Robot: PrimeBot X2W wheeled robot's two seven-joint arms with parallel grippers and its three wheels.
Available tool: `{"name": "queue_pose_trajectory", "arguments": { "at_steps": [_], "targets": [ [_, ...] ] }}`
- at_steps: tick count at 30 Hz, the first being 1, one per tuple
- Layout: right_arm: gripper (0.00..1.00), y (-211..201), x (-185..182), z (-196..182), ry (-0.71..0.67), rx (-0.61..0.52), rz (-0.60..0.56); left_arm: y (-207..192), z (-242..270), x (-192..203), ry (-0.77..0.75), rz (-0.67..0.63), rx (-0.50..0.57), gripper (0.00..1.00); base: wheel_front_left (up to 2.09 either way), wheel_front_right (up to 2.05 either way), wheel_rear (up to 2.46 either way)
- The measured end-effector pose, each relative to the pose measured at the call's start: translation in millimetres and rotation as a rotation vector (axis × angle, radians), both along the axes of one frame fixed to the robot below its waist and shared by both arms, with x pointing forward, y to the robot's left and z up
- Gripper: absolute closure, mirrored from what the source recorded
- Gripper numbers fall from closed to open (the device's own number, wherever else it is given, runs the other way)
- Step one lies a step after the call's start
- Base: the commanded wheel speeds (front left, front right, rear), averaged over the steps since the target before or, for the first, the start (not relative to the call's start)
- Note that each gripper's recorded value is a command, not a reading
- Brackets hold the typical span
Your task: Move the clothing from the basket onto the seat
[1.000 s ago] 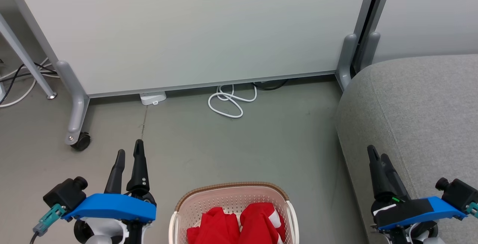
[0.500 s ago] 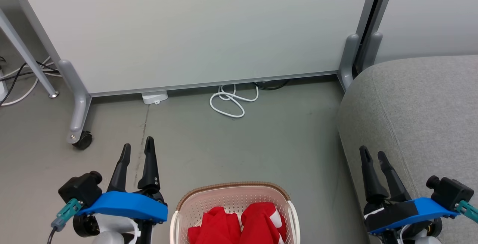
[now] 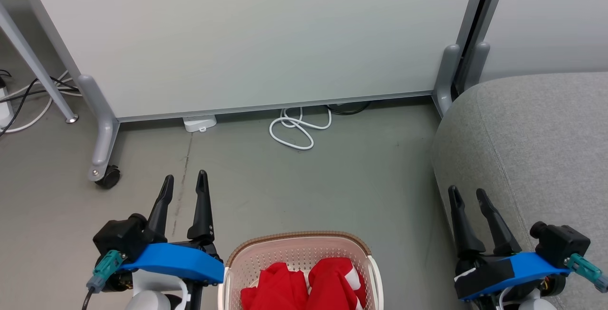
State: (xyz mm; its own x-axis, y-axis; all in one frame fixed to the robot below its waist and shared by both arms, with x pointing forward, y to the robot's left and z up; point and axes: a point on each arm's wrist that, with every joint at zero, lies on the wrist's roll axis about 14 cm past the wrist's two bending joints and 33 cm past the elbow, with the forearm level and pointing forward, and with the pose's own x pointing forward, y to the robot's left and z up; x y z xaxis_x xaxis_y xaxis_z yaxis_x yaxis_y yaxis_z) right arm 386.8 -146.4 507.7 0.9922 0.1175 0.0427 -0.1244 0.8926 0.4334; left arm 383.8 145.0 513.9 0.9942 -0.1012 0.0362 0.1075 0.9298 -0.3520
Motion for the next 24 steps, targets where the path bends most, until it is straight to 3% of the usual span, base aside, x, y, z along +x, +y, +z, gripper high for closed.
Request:
{"name": "queue_pose_trajectory", "arguments": {
  "at_steps": [24],
  "targets": [
    [0.00, 19.2, -0.2, 5.6, -0.072, -0.204, 0.060, -10.7, 7.9, -2.5, -0.080, -0.038, 0.203, 0.00, 0.00, 0.00, 0.00]
  ]
}}
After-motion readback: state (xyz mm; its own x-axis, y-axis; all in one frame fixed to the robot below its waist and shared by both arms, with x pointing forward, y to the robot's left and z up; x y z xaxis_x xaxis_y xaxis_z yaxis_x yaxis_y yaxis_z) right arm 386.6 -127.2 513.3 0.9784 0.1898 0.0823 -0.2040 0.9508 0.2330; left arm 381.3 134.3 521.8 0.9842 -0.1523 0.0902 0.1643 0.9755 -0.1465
